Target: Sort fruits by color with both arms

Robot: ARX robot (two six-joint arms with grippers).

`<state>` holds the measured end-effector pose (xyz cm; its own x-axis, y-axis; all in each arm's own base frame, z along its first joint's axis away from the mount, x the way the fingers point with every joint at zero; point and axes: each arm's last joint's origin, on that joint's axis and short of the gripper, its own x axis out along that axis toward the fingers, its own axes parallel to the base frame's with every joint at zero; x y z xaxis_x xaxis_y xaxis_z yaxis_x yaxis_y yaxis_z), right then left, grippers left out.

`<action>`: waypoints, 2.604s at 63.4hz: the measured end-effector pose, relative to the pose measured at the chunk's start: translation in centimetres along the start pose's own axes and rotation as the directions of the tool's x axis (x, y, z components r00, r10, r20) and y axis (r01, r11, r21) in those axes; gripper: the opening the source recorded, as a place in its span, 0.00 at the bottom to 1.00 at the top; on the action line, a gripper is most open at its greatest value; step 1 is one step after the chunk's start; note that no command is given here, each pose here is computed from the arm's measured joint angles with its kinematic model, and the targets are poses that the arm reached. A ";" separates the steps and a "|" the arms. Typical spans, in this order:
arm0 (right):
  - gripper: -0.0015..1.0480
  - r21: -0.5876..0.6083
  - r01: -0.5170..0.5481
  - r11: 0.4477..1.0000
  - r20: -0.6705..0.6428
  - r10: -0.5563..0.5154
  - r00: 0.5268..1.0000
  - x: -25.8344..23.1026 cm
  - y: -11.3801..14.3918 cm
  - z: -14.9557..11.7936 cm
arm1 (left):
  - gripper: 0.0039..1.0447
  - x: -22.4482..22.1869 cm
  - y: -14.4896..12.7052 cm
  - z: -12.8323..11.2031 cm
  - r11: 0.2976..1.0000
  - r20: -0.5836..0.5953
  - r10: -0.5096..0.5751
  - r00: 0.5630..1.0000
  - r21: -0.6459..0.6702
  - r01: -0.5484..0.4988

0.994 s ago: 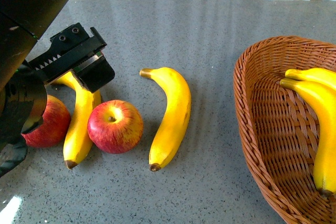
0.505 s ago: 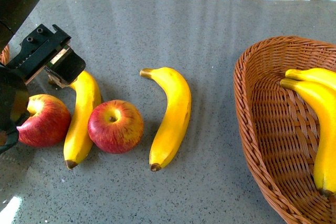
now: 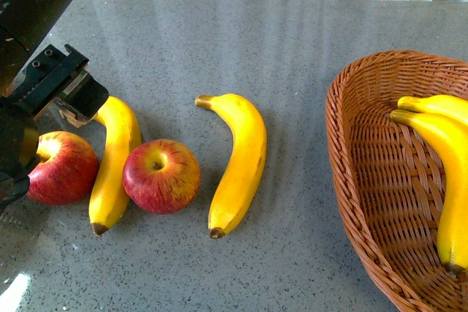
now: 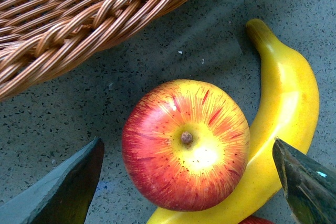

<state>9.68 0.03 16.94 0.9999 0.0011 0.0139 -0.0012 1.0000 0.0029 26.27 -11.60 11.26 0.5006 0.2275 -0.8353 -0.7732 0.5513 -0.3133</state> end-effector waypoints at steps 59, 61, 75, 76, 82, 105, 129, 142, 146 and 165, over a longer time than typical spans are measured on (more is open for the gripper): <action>0.91 0.000 0.000 1.000 0.000 0.000 1.000 0.0 0.0 0.0 | 0.91 2.8 -0.5 0.0 0.999 -0.022 0.041 0.999 -0.014 -0.041; 0.91 0.000 0.000 1.000 0.000 0.000 1.000 0.0 0.0 0.0 | 0.91 2.8 -0.5 0.0 0.999 -0.022 0.043 0.999 -0.012 -0.043; 0.91 0.000 0.000 1.000 0.000 0.000 1.000 0.0 0.0 0.0 | 0.81 2.8 -0.5 -0.1 0.998 -0.025 0.056 0.998 0.005 -0.056; 0.91 0.000 0.000 1.000 0.000 0.000 1.000 0.0 0.0 0.0 | 0.79 2.8 -0.5 -0.1 0.998 -0.025 0.057 0.998 0.006 -0.057; 0.91 0.000 0.000 1.000 0.000 0.000 1.000 0.0 0.0 0.0 | 0.71 2.8 -0.5 -0.1 0.998 -0.027 0.064 0.998 0.011 -0.064; 0.91 0.000 0.000 1.000 0.000 0.000 1.000 0.0 0.0 0.0 | 0.68 -1.6 -1.3 -0.3 0.999 -0.032 -0.019 0.999 0.049 0.020; 0.91 0.000 0.000 1.000 0.000 0.000 1.000 0.0 0.0 0.0 | 0.68 -7.5 0.2 5.7 0.989 0.151 -0.115 0.982 -0.079 0.128; 0.91 0.000 0.000 1.000 0.000 0.000 1.000 0.0 0.0 0.0 | 0.68 -4.7 4.1 8.8 0.992 0.208 0.040 0.977 -0.125 -0.014; 0.91 0.000 0.000 1.000 0.000 0.000 1.000 0.0 0.0 0.0 | 0.68 -3.6 5.6 9.7 0.987 0.203 0.080 0.976 -0.156 -0.048; 0.91 0.000 0.000 1.000 0.000 0.000 1.000 0.0 0.0 0.0 | 0.68 -1.3 8.2 9.8 0.976 0.163 0.143 0.976 -0.185 -0.112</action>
<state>9.68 0.03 16.94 0.9999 0.0011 0.0139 -0.0012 1.0000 0.0029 23.09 0.53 14.24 0.4417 0.4315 -0.7866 -0.8830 0.3645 -0.2958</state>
